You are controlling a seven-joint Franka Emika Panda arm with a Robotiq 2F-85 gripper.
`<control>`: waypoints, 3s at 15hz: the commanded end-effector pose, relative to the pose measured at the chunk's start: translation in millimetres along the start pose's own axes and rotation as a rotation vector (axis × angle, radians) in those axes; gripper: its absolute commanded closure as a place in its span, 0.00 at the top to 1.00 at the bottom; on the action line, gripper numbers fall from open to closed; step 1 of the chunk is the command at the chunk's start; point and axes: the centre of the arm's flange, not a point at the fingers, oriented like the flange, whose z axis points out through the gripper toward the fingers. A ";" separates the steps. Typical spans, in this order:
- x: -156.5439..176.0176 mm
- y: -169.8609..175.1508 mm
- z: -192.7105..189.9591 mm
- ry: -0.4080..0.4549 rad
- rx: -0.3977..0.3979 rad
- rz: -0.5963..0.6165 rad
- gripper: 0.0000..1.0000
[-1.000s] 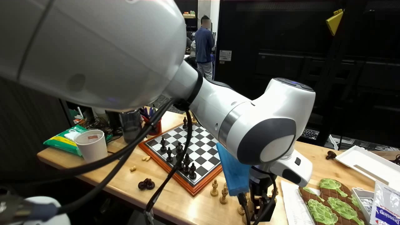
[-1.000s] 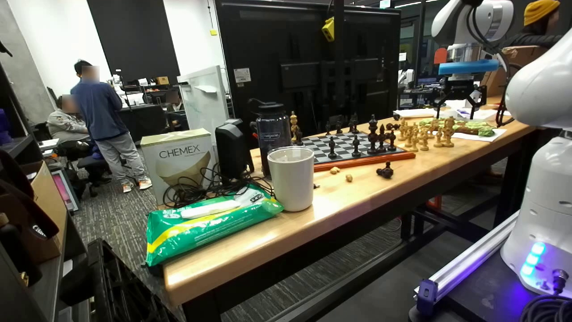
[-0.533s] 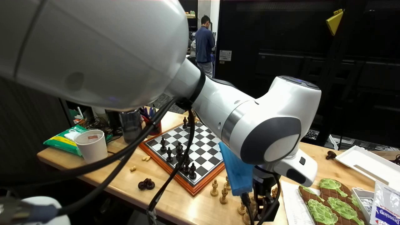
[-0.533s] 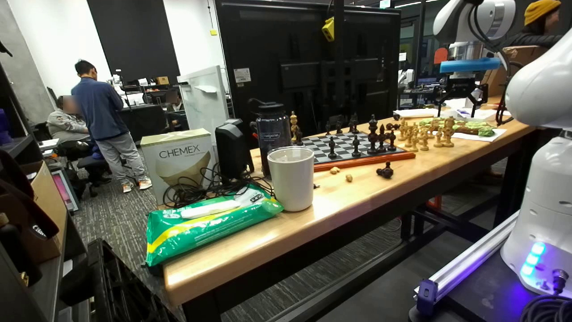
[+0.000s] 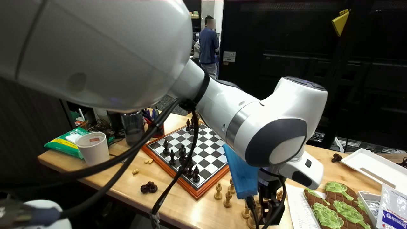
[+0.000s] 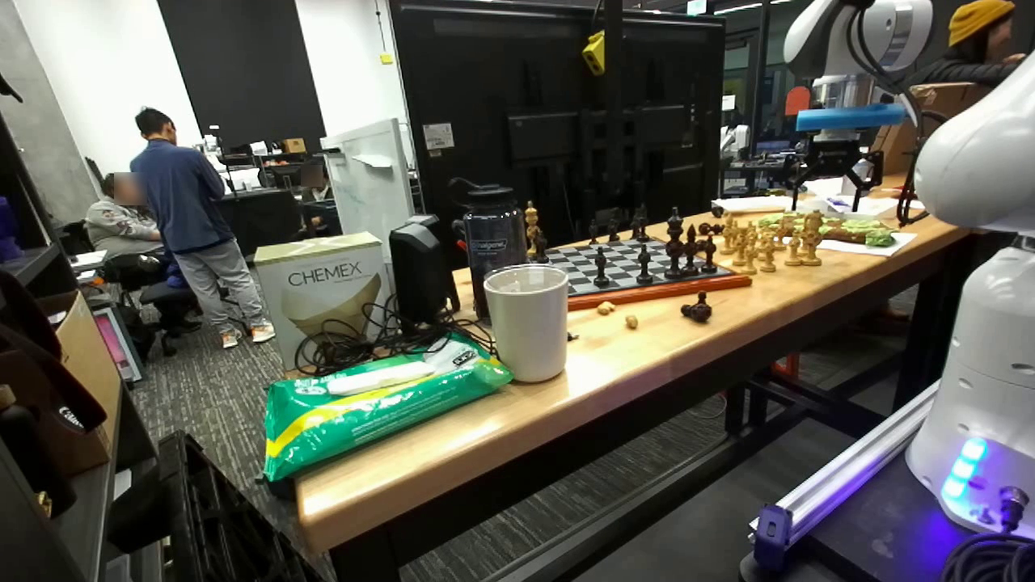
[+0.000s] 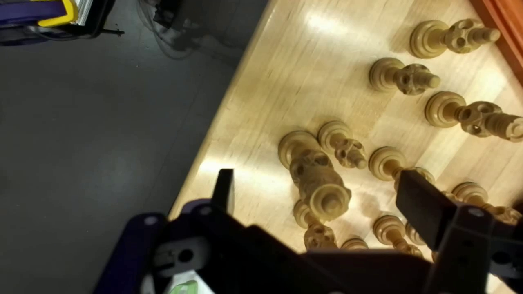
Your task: Pick up a brown chess piece and put it on the chess board
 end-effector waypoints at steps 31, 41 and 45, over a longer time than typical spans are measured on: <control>17.0 -8.6 2.7 -0.022 0.007 -0.036 0.13; -39.8 -12.7 -82.9 0.149 0.092 -0.093 0.08; -87.2 -26.6 -160.0 0.289 0.112 -0.106 0.08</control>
